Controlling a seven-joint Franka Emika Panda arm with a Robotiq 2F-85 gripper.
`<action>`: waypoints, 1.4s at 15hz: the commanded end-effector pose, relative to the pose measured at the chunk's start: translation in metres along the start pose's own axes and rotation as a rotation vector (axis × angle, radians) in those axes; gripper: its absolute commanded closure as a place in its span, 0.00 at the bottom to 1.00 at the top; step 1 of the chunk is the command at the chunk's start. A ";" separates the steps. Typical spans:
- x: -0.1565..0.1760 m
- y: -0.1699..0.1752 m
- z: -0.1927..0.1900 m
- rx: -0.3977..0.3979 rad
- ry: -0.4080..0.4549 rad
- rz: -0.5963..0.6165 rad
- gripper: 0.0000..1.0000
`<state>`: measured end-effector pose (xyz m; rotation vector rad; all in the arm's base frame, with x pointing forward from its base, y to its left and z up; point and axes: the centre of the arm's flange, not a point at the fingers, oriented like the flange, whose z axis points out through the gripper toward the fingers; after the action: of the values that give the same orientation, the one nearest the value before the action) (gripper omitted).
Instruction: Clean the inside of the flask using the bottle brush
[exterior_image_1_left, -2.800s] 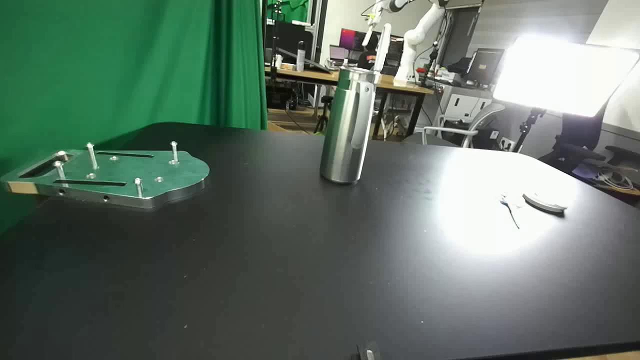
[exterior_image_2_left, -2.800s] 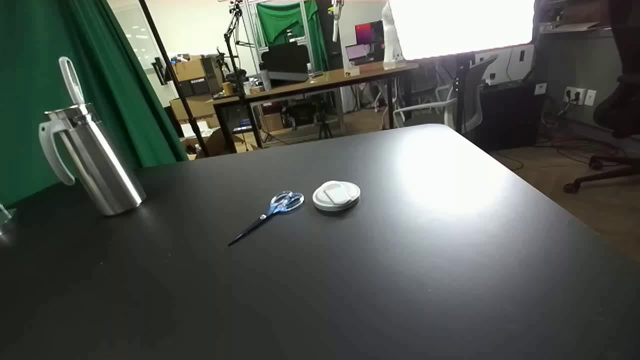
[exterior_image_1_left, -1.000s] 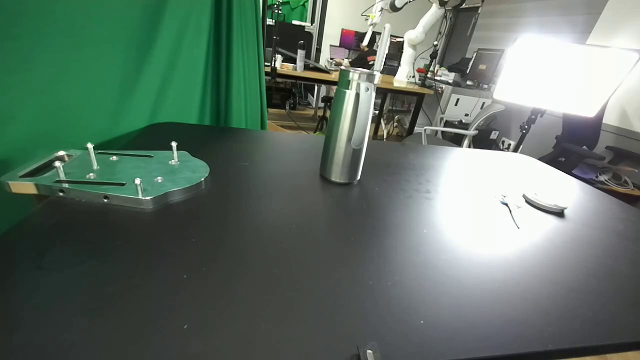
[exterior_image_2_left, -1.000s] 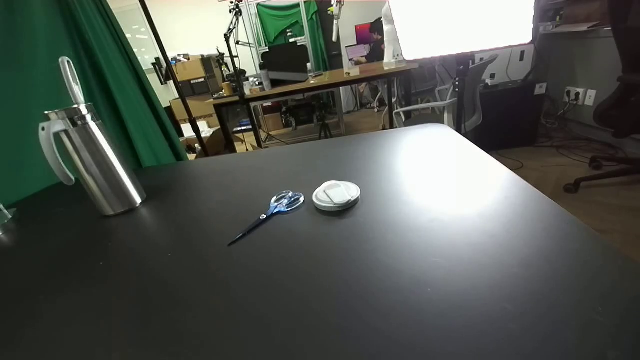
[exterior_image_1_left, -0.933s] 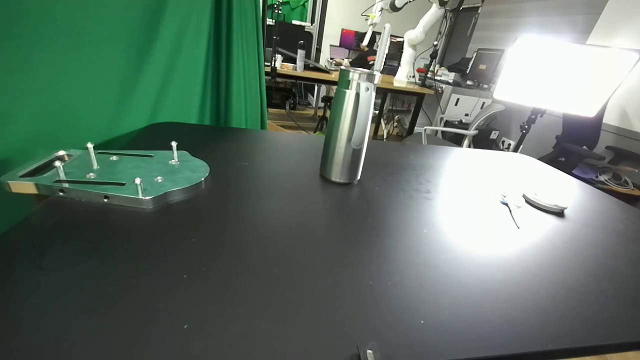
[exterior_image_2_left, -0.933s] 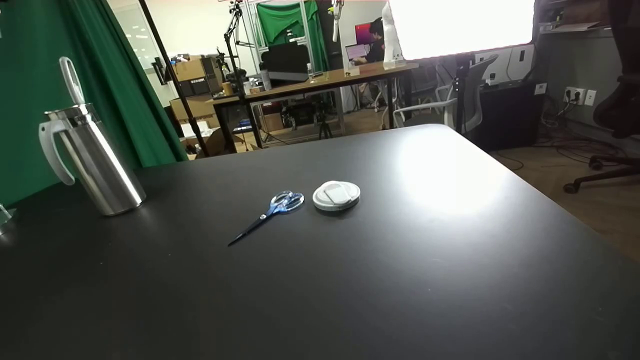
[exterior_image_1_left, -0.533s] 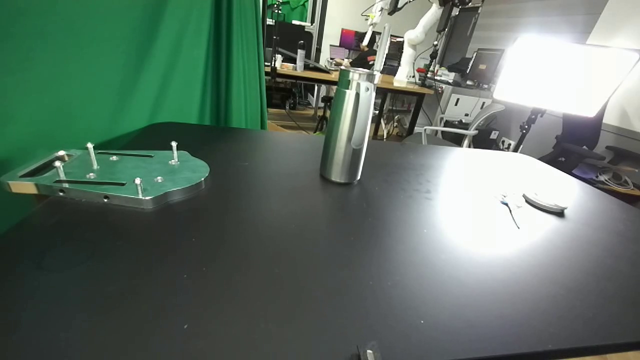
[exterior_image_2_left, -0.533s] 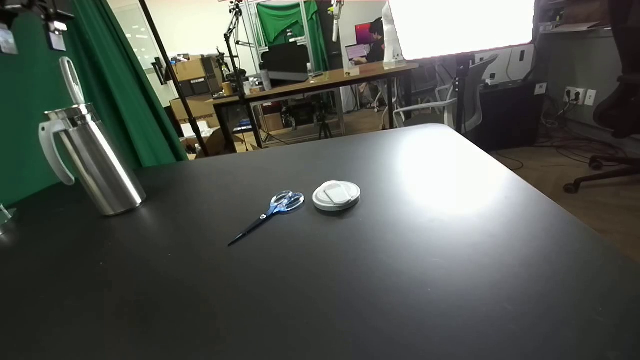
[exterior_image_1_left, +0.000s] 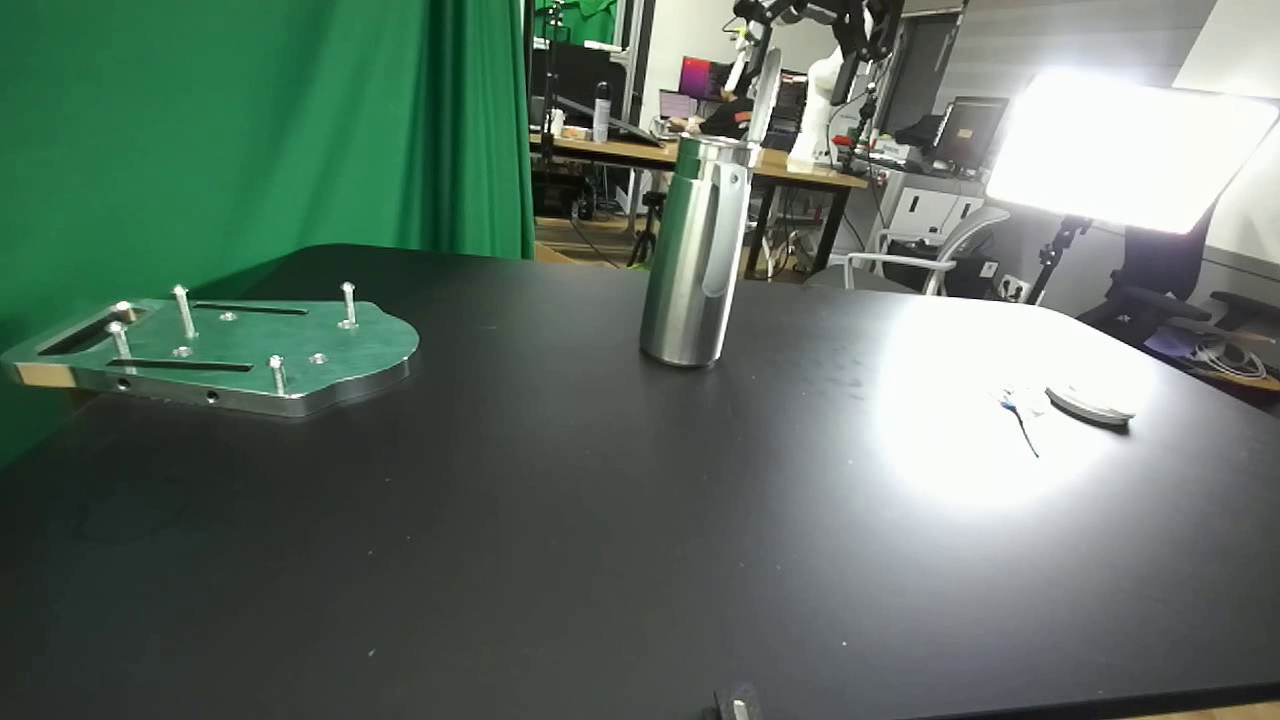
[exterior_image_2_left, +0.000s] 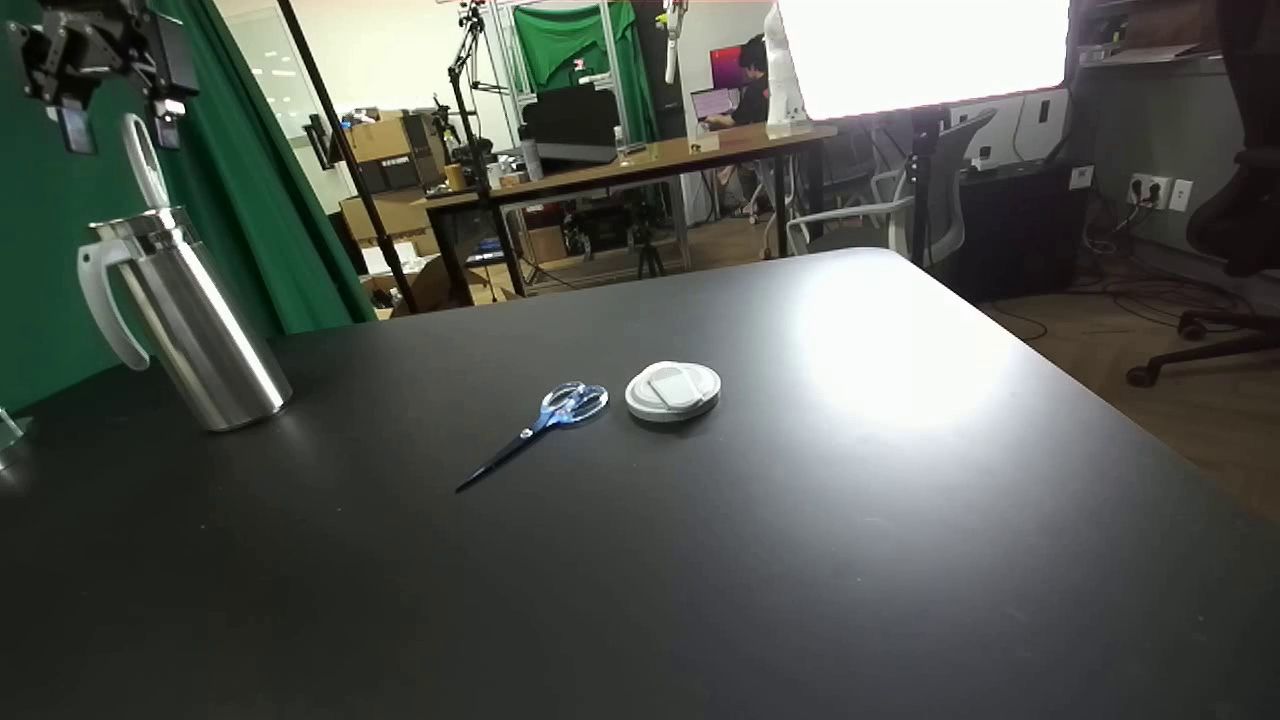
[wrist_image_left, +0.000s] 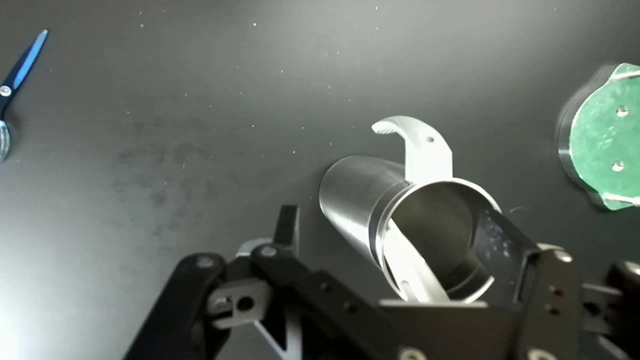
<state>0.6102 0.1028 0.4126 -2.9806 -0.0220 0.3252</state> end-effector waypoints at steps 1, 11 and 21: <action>0.016 -0.006 -0.016 0.014 0.036 -0.015 0.40; 0.024 -0.005 -0.019 0.016 0.016 0.045 1.00; -0.004 -0.021 -0.101 0.018 0.089 0.032 0.96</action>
<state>0.6311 0.1065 0.4686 -2.9736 0.0013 0.2382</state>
